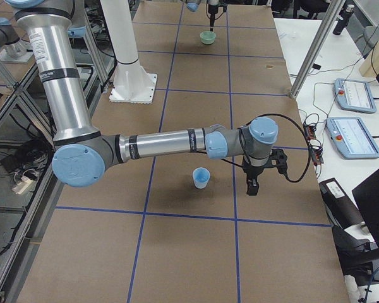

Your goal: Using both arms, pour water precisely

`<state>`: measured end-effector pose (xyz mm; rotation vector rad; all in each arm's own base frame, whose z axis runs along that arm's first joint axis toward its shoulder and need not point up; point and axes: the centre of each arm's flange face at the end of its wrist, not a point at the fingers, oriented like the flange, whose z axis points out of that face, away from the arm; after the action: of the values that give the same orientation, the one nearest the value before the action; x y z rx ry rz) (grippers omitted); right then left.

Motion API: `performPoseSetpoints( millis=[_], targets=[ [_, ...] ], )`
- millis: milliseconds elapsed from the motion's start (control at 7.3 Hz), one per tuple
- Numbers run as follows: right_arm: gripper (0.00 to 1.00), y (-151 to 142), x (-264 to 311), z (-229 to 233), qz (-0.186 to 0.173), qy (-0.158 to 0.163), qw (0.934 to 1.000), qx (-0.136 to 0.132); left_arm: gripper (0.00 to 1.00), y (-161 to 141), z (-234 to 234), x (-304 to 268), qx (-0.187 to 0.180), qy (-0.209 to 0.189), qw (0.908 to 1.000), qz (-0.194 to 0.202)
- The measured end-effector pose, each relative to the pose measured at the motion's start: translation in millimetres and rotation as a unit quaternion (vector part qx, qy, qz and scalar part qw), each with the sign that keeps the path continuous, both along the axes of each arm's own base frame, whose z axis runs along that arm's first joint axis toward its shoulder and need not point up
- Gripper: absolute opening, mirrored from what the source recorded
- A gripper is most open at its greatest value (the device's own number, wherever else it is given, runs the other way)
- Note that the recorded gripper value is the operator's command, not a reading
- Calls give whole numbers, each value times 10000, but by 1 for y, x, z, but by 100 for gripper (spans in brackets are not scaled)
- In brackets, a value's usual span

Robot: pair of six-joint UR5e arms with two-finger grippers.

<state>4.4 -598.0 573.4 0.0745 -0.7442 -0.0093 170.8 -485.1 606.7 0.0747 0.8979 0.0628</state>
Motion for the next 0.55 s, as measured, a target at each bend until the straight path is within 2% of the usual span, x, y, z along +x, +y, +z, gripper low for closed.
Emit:
performPoseSetpoints(
  millis=[274, 548],
  targets=[
    [99, 7, -2, 10, -20, 17, 9999, -111, 100, -38, -27, -27, 230, -458, 9987, 39],
    [99, 12, -3, 18, -40, 15, 9998, -177, 100, -87, -65, -73, 439, -1035, 9932, 291]
  ],
)
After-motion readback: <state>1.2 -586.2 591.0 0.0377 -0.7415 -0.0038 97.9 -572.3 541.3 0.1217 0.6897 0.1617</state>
